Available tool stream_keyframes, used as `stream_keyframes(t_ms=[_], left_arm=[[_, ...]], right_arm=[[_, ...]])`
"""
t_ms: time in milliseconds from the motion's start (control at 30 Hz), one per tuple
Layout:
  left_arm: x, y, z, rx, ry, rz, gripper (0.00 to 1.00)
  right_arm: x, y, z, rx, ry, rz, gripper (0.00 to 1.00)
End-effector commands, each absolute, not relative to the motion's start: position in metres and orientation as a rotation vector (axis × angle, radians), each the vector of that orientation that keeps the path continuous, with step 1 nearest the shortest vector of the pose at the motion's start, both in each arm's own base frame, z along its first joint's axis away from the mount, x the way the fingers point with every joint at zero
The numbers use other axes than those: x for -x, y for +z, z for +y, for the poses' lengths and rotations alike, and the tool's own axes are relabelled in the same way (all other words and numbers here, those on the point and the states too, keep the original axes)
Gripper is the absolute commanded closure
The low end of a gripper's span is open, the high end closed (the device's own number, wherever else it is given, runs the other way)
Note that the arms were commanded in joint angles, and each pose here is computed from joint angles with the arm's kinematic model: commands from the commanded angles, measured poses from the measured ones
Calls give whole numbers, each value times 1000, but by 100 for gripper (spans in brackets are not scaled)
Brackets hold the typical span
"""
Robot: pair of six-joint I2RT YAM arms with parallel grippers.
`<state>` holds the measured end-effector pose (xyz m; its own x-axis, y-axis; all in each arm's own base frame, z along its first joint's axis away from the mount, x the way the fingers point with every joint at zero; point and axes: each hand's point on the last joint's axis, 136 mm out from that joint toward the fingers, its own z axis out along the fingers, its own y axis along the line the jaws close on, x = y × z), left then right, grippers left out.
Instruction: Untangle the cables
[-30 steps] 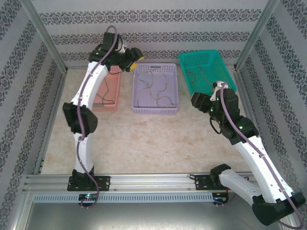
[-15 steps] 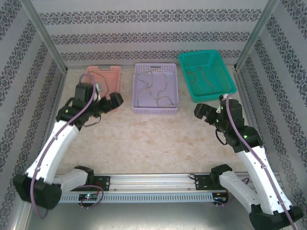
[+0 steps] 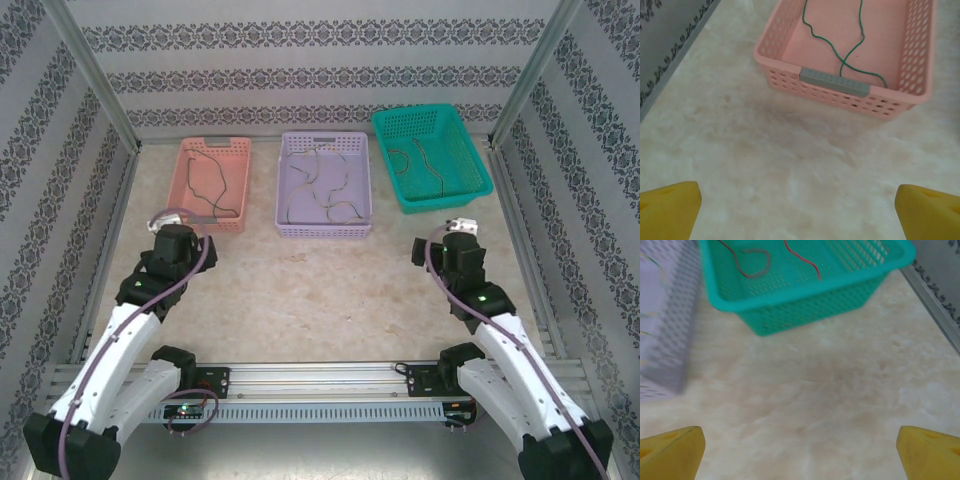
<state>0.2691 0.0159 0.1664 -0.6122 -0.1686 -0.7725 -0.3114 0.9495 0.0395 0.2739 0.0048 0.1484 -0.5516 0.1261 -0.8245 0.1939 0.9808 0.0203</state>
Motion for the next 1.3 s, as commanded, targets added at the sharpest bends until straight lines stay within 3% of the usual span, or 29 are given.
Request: stream_keyframes(t_ms=[0, 200, 433, 700, 1267], left_arm=[[-320, 169, 23, 168, 321, 2075, 0], [-365, 108, 20, 199, 209, 2099, 0], [-408, 95, 19, 99, 175, 2043, 1], [-391, 84, 24, 137, 135, 1950, 1], [-396, 84, 22, 118, 122, 1957, 0]], right_arm=[[-305, 151, -14, -198, -195, 2016, 2], [-334, 117, -12, -119, -148, 1992, 2], [-375, 125, 2, -40, 16, 1891, 2], [-388, 101, 8, 8, 43, 1873, 2], [-397, 105, 3, -21, -21, 1888, 2]])
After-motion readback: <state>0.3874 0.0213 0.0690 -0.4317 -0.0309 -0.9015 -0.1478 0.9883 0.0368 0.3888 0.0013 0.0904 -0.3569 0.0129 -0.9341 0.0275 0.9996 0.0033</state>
